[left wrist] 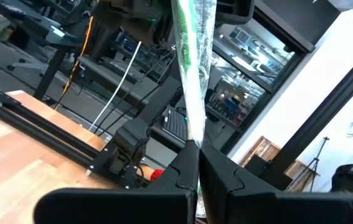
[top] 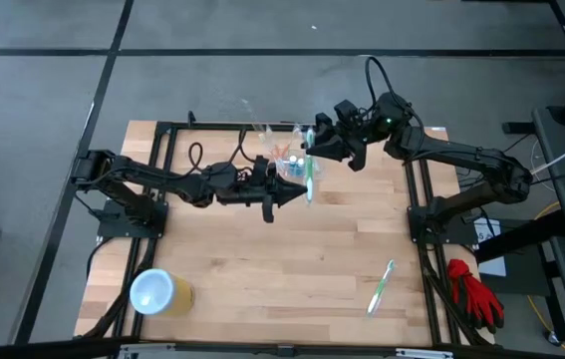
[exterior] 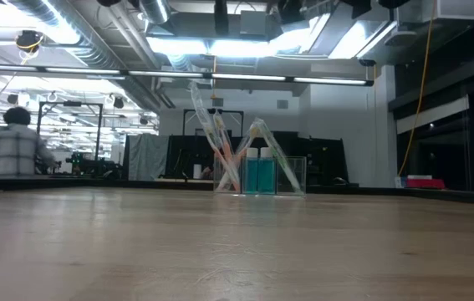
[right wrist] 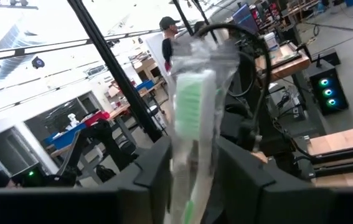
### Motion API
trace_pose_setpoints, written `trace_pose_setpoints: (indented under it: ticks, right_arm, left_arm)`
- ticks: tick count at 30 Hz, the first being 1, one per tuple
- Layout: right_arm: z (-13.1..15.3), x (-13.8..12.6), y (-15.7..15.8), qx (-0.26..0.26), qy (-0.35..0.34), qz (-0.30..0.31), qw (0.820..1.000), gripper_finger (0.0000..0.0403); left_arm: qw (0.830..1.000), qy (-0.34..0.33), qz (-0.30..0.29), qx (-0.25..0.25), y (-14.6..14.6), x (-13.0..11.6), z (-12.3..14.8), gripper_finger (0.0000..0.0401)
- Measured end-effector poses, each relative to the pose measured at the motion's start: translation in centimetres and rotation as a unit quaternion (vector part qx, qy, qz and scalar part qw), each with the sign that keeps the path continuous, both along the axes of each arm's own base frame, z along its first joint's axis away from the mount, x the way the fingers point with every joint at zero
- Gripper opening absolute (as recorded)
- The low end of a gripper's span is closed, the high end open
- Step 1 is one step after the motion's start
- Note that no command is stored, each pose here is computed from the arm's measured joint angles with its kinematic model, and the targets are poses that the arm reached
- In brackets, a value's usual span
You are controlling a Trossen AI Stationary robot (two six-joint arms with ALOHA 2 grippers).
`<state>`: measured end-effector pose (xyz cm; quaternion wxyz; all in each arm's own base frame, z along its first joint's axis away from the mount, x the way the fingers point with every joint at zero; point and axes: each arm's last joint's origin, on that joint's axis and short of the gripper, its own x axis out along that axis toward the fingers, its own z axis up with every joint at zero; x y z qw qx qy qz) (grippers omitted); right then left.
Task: Pick & Place toothbrushing station
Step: Put the top green toothbrush into the transparent organizer
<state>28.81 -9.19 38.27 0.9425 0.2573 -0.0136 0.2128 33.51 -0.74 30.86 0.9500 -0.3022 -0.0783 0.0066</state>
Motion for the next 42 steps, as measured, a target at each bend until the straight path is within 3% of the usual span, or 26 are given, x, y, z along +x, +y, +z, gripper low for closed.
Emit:
trace_pose_setpoints:
  ticks: [10, 19, 24, 29, 36, 42]
  right_arm:
    - [0.1, -0.1, 0.1, -0.015, -0.010, 0.013, 1.000, 0.0017]
    - [1.2, -1.2, -0.2, -0.015, -0.031, 0.019, 0.999, 0.0037]
    - [1.6, -2.0, -0.9, -0.026, -0.036, 0.010, 0.999, 0.0026]
    - [0.9, -2.6, -2.3, -0.049, -0.012, -0.015, 0.999, 0.0021]
    - [-1.4, -3.9, -5.9, -0.083, 0.062, -0.088, 0.991, 0.0030]
    - [-3.1, -5.1, -9.2, -0.105, 0.078, -0.158, 0.979, 0.0020]
  left_arm:
    - [1.000, 0.002, 0.000, 0.001, 0.2, 0.0, 0.0, 0.0005]
    - [0.993, 0.088, 0.076, 0.011, 0.6, -0.4, -1.1, 0.0043]
    - [0.977, 0.155, 0.133, 0.053, 1.0, -2.8, -0.1, 0.0082]
    - [0.959, 0.194, 0.180, 0.103, 1.3, -6.9, 2.3, 0.0103]
    - [0.937, 0.258, 0.211, 0.104, 0.6, -12.3, 3.4, 0.0084]
    - [0.909, 0.296, 0.265, 0.128, -0.6, -13.4, 2.7, 0.0051]
